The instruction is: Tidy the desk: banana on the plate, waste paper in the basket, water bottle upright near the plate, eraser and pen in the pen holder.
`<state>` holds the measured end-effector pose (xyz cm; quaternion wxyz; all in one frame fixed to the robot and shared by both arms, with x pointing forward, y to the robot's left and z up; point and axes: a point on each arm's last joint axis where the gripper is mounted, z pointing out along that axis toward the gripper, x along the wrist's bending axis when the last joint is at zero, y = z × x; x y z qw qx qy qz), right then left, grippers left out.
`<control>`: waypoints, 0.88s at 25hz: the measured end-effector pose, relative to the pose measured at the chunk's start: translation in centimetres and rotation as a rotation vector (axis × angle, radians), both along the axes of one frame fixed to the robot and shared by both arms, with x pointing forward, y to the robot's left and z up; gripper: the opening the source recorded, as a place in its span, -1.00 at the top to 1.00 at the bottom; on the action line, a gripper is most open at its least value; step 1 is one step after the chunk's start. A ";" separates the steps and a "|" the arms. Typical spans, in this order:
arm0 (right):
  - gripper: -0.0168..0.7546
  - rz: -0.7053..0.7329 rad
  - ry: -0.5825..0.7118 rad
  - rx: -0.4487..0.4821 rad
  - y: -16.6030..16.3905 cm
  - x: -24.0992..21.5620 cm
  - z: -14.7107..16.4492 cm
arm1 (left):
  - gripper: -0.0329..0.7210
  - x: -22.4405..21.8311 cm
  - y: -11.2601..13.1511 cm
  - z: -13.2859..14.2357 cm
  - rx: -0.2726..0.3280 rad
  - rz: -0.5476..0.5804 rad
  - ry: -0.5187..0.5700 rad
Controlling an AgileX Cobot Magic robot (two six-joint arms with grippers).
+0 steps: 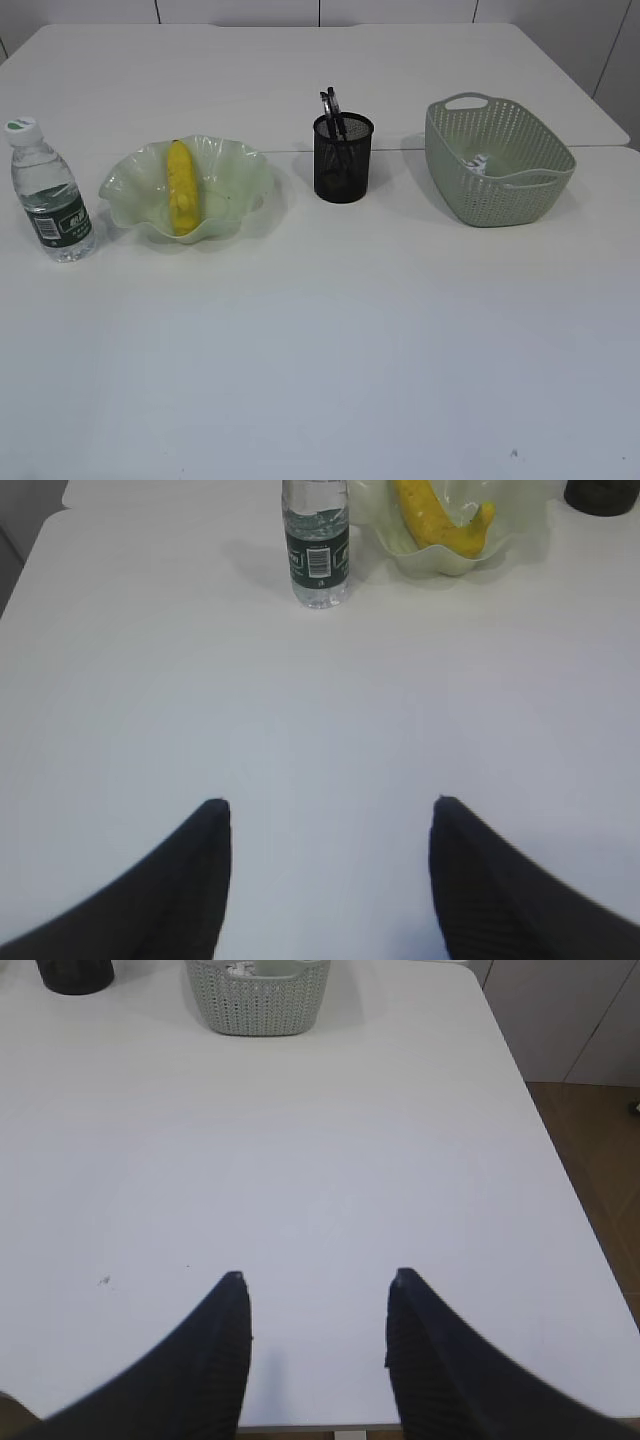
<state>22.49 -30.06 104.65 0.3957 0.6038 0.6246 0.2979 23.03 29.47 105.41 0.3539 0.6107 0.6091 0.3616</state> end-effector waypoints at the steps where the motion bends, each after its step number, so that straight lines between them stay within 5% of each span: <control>1: 0.08 0.000 0.000 0.000 0.0 0.0 0.0 | -0.27 0.0 0.0 0.0 0.000 0.000 0.000; 22: 0.08 0.000 0.000 0.000 0.0 0.0 0.0 | -0.27 0.0 0.0 0.0 -0.001 0.001 -0.002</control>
